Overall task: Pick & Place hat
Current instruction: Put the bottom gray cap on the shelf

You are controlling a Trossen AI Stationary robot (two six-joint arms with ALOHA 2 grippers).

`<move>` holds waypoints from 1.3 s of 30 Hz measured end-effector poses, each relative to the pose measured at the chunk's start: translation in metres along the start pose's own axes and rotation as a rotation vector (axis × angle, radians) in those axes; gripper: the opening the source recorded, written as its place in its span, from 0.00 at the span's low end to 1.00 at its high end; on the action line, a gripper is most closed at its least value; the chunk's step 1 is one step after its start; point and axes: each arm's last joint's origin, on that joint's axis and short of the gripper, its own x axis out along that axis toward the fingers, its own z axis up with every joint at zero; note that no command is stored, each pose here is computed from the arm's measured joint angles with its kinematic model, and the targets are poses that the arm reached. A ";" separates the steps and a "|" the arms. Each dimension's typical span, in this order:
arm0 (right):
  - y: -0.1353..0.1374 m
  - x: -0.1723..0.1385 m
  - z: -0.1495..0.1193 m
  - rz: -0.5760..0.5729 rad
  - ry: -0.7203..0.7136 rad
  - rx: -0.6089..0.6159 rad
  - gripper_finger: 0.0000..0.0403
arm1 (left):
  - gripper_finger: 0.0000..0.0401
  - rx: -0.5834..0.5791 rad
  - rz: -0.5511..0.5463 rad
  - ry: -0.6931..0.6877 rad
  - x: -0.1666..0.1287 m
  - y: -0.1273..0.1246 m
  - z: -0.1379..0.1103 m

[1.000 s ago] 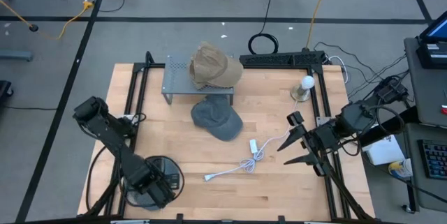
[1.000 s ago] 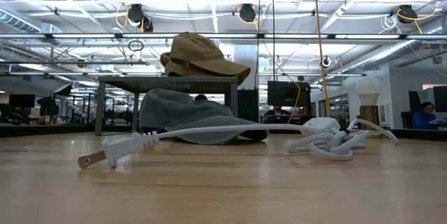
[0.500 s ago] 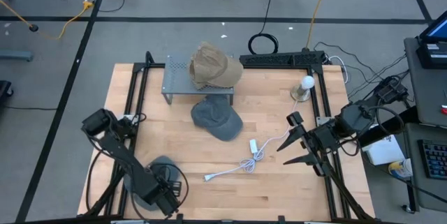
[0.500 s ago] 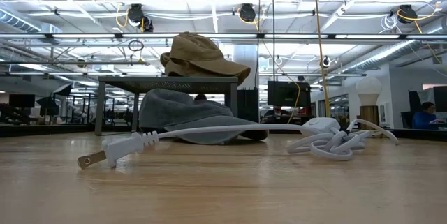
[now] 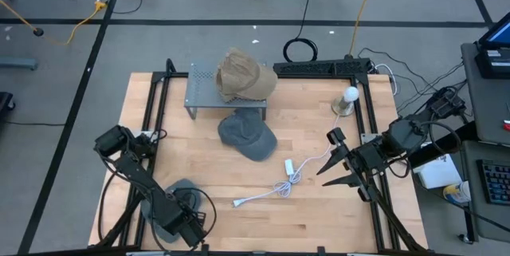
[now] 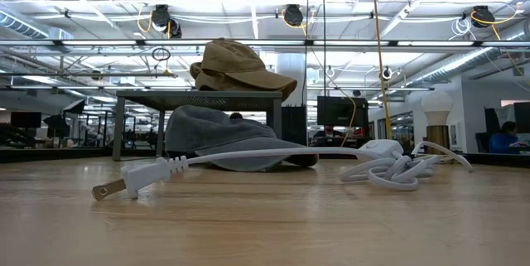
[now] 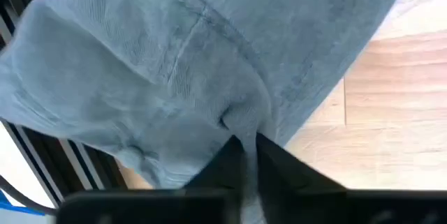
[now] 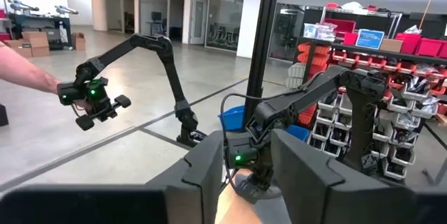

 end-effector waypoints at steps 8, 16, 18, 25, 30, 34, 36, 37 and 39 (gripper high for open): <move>-0.002 -0.004 0.007 -0.021 -0.059 0.296 0.23 | 0.01 0.099 -0.003 -0.028 -0.031 0.003 0.006; -0.015 -0.017 0.011 -0.107 -0.099 0.677 0.42 | 0.00 0.264 -0.106 -0.174 -0.118 0.016 0.030; -0.020 -0.021 0.011 -0.138 -0.099 0.743 0.49 | 0.00 0.295 -0.205 -0.224 -0.135 0.020 0.037; -0.028 -0.032 0.012 -0.178 -0.113 0.870 0.62 | 0.00 0.371 -0.355 -0.383 -0.175 0.022 0.066; -0.033 -0.033 0.011 -0.238 -0.160 1.098 0.63 | 0.00 0.507 -0.379 -0.543 -0.195 0.014 0.089; -0.034 -0.032 0.004 -0.317 -0.151 1.227 0.63 | 0.00 0.649 -0.393 -0.668 -0.210 0.006 0.109; -0.035 -0.030 -0.003 -0.391 -0.127 1.260 0.63 | 0.00 0.715 -0.390 -0.723 -0.218 0.002 0.119; -0.035 -0.029 -0.006 -0.433 -0.116 1.275 0.63 | 0.00 0.751 -0.387 -0.748 -0.222 0.002 0.123; -0.036 -0.028 -0.013 -0.522 -0.111 1.299 0.63 | 0.00 0.824 -0.369 -0.794 -0.229 0.001 0.131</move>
